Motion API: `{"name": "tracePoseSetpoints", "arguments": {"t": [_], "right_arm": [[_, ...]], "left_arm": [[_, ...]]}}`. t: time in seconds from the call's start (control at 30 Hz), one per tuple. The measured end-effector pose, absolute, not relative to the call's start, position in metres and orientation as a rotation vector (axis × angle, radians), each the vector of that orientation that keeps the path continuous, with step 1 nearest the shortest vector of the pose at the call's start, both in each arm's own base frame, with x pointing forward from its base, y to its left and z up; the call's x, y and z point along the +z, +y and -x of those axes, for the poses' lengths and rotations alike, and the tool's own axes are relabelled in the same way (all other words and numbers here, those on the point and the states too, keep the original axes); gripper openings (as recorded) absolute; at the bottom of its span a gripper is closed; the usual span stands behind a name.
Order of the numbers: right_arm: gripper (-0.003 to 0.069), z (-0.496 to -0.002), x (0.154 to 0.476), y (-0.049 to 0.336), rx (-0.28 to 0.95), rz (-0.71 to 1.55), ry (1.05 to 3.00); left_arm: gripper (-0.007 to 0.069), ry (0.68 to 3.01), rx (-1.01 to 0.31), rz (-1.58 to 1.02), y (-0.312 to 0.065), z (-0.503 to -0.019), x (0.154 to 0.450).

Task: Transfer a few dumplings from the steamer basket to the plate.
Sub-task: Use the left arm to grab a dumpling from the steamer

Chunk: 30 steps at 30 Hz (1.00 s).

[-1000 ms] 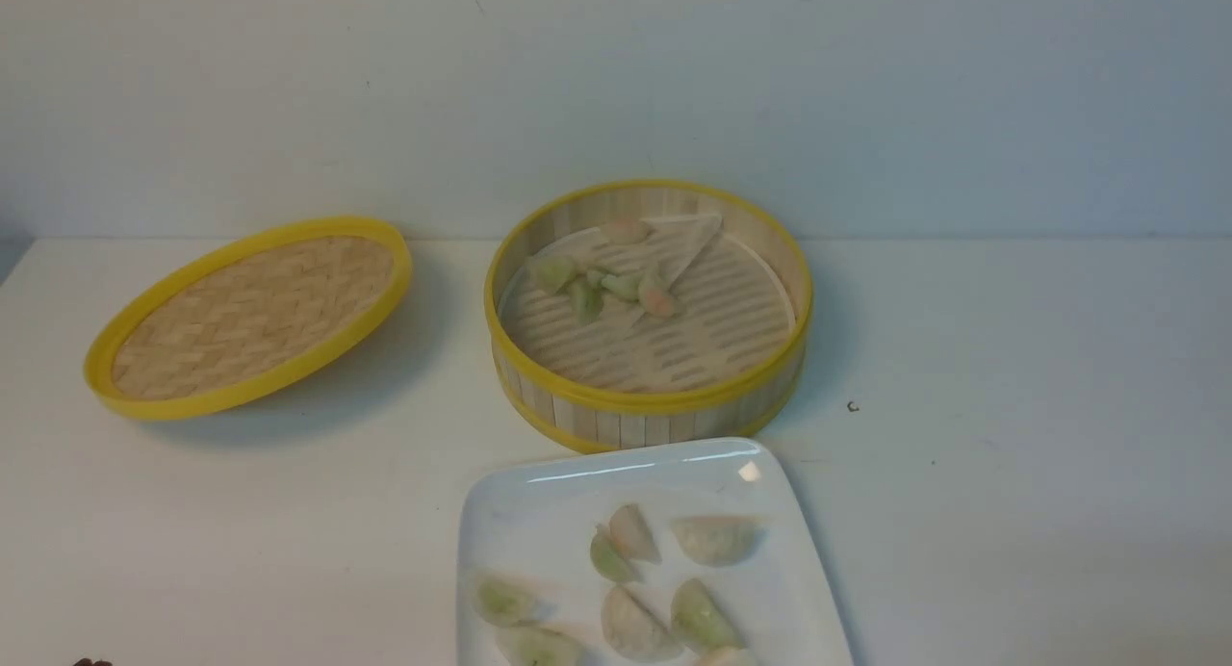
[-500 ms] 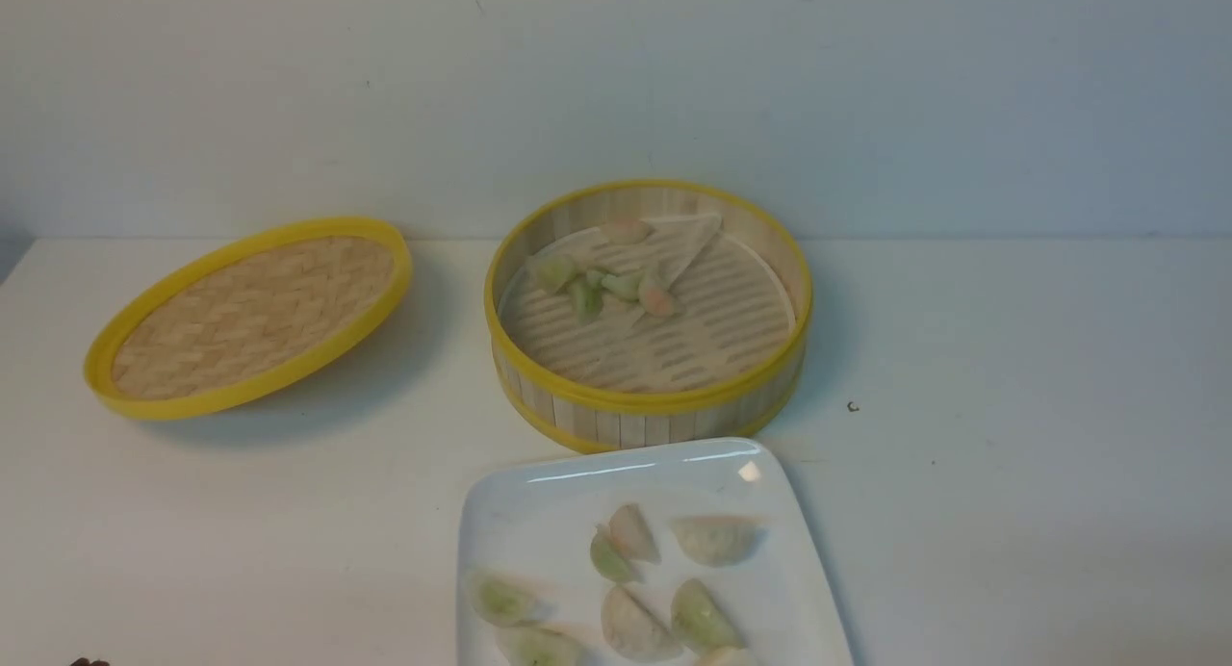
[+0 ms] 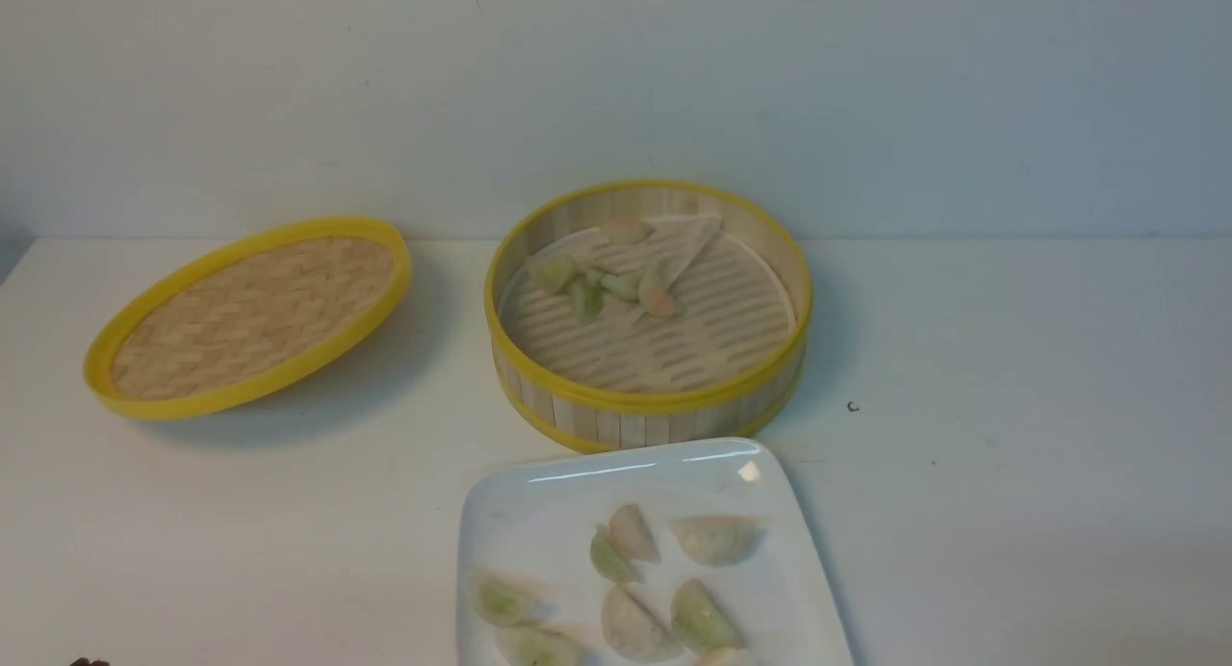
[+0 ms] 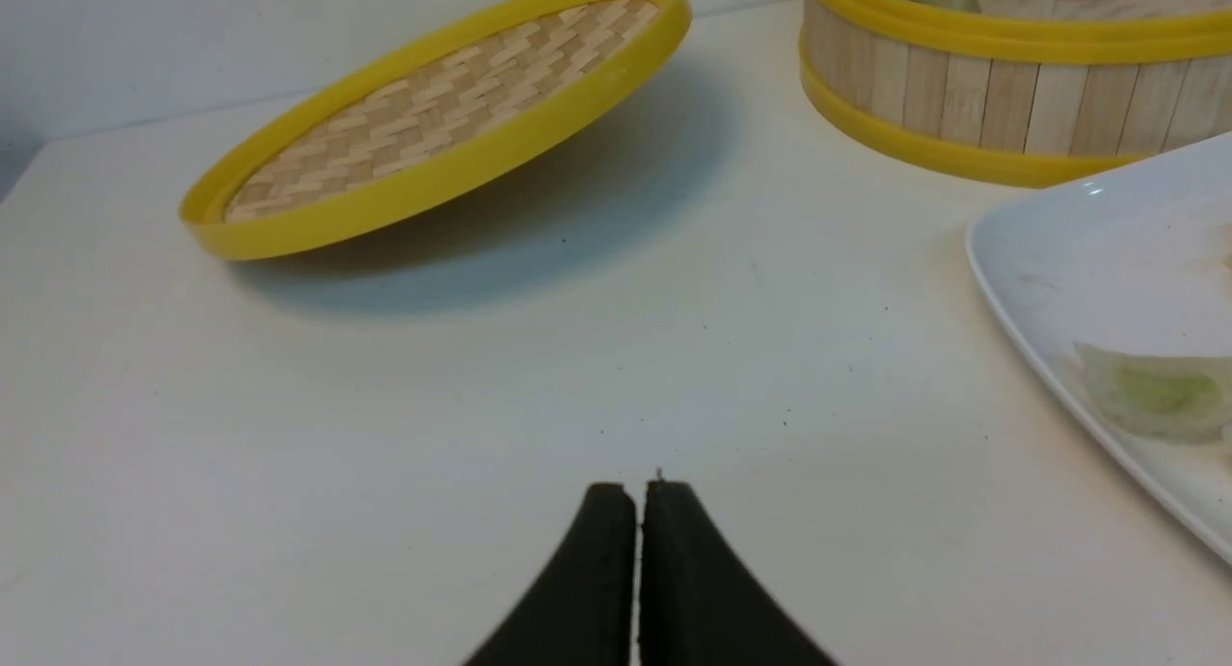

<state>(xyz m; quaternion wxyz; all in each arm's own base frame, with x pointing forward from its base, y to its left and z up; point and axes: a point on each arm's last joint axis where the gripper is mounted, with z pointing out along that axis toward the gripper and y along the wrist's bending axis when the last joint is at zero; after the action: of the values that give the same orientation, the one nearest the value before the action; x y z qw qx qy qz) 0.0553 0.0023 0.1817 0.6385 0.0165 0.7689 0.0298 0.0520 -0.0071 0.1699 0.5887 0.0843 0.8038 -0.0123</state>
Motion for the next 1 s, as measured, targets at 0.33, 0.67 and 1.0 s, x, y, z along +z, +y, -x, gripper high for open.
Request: {"name": "tracePoseSetpoints", "arguments": {"t": [0.33,0.67,1.0], "right_arm": [[-0.0013,-0.057,0.202,0.001,0.709,-0.655,1.423],[-0.0013,-0.054,0.218,-0.009,0.842,-0.827,1.191],[-0.0013,-0.062,0.383,0.025,0.596,-0.136,1.624]], "left_arm": [[-0.0006,1.613,-0.281,0.084,-0.008,-0.056,0.194],[-0.0006,1.140,-0.479,0.375,0.008,-0.050,0.232],[-0.0006,1.495,-0.371,0.103,-0.012,-0.070,0.338]]}}
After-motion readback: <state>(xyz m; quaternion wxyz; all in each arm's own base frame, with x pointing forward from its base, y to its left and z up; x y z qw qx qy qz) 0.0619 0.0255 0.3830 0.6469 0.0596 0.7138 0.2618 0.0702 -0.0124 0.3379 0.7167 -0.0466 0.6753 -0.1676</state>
